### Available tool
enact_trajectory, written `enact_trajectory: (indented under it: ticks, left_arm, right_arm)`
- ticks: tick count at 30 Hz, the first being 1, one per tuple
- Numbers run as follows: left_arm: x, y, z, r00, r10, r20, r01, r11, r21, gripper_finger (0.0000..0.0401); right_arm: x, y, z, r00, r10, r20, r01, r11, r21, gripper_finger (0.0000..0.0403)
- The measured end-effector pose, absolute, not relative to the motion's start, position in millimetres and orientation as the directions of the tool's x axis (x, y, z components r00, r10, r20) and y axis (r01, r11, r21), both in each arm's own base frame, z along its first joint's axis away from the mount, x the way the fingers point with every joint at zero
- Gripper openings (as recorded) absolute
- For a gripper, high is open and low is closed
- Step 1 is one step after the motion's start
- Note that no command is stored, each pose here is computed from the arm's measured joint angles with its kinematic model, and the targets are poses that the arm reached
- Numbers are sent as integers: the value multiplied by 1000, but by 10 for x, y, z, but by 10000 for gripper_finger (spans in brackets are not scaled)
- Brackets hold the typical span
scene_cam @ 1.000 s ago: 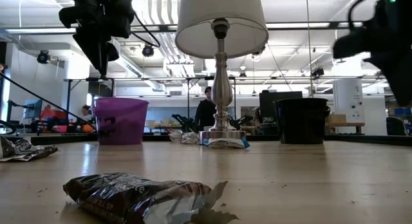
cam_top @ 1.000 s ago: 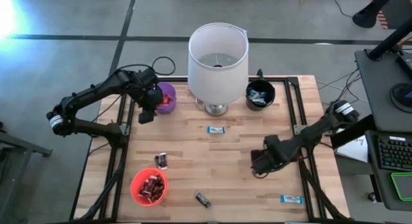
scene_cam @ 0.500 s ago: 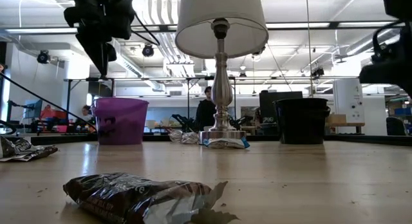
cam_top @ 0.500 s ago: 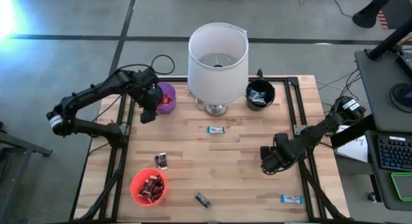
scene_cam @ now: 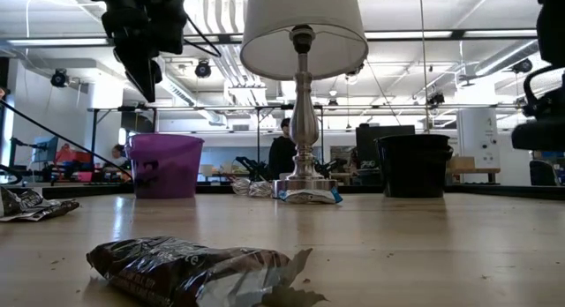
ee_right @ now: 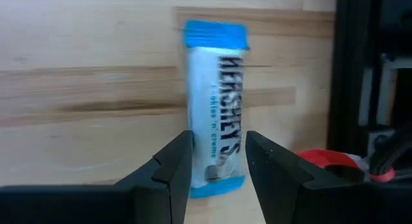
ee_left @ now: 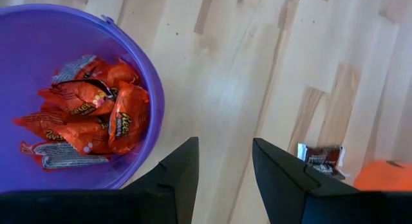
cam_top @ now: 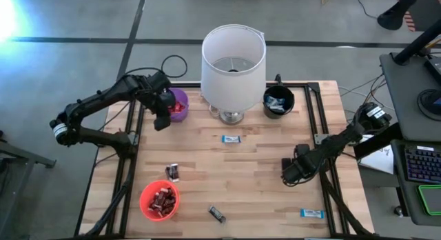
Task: Sort candy
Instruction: Put the white chocolate into the black bin
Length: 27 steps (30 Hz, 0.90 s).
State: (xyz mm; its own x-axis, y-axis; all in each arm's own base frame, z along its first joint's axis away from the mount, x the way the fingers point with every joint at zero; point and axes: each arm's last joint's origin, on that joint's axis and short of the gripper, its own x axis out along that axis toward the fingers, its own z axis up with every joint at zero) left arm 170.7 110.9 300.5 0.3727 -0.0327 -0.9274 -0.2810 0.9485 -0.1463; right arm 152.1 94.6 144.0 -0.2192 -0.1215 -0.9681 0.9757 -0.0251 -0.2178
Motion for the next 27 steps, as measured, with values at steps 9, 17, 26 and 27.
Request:
enact_trajectory:
  ticks: [9,17,26,27]
  left_arm:
    - [1730,1125,3014,396,-17,-918,-292,946,-143,127]
    - [1735,1129,3016,401,-13,-916,-292,946,-141,127]
    - [1735,1129,3016,401,-13,-916,-292,946,-141,127]
    - [1735,1129,3016,401,-13,-916,-292,946,-141,127]
  right_arm:
    - [1454,910,1289,-209,-93,-974,978,2,-210,130]
    - [1456,909,1277,-202,-94,-975,979,18,-204,33]
    - [1496,934,1341,-198,-92,-976,979,19,-201,14]
    - [1507,941,1363,-200,-92,-975,979,19,-202,14]
